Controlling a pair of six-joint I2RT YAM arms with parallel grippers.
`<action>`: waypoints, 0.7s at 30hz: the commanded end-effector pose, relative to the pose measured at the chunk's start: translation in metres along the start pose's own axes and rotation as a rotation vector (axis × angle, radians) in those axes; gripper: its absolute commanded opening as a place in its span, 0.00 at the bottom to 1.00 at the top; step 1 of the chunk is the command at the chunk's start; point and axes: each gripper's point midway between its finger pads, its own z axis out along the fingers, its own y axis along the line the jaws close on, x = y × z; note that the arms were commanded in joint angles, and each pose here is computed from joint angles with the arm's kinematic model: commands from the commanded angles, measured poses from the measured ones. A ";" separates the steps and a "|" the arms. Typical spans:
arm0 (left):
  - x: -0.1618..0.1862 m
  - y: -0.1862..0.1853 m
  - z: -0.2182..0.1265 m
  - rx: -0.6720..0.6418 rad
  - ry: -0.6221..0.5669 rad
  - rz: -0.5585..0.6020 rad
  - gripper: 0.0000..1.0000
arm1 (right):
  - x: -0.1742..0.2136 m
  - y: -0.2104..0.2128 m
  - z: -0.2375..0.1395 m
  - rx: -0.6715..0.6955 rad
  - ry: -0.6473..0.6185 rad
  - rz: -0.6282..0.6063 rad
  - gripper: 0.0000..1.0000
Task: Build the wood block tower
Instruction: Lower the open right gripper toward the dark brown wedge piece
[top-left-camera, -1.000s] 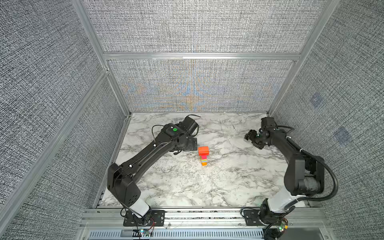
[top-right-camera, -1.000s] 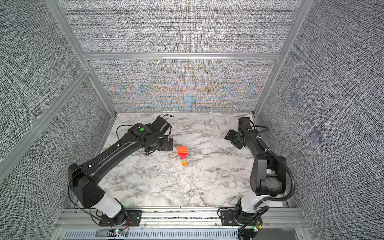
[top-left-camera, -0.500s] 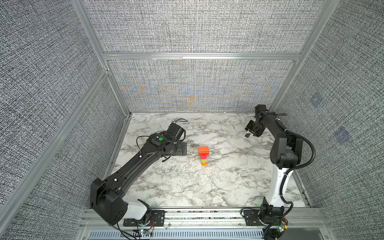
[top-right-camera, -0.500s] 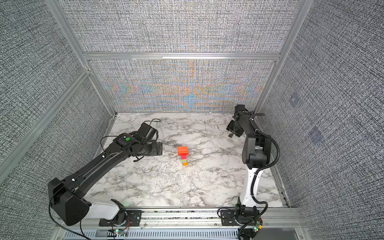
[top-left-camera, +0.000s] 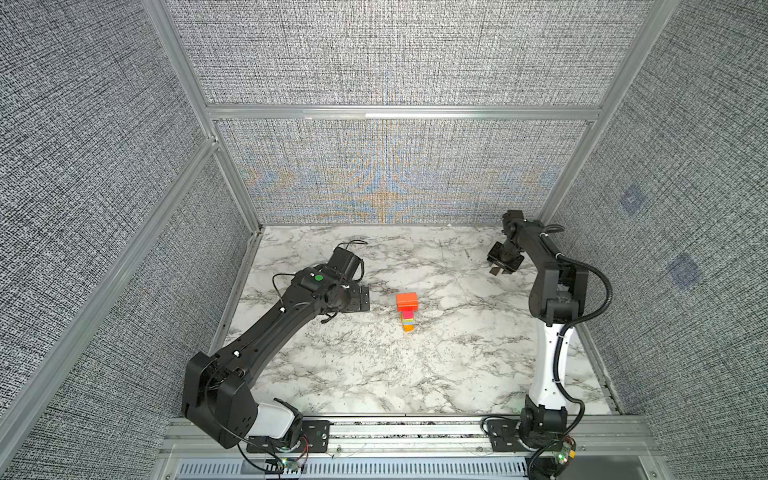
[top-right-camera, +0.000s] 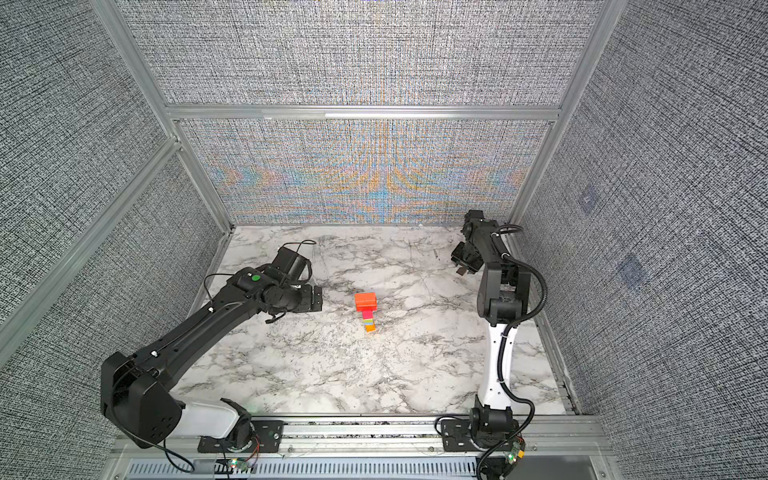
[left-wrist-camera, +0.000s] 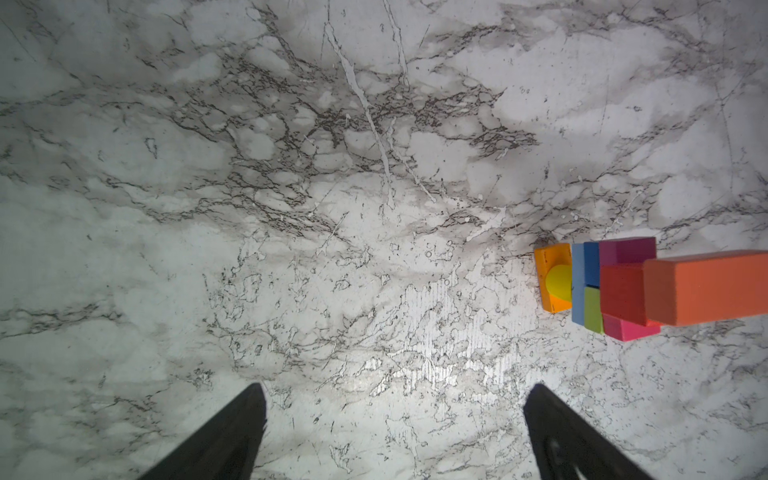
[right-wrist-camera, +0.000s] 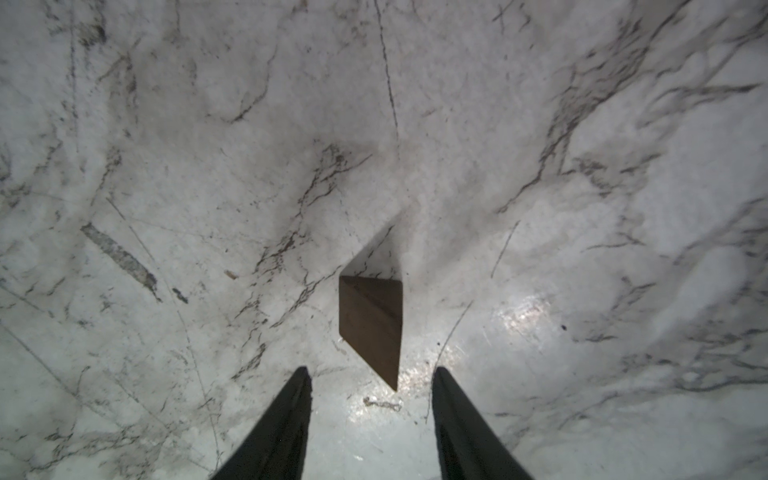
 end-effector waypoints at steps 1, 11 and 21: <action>-0.003 -0.004 0.002 0.030 -0.004 0.000 0.99 | 0.006 -0.007 0.002 0.038 0.028 -0.005 0.50; 0.002 -0.003 0.005 0.037 0.015 -0.022 0.99 | 0.007 -0.003 0.012 0.032 0.050 -0.003 0.43; 0.005 0.003 -0.003 0.026 0.007 -0.030 0.99 | 0.009 -0.007 0.023 0.032 0.077 0.010 0.34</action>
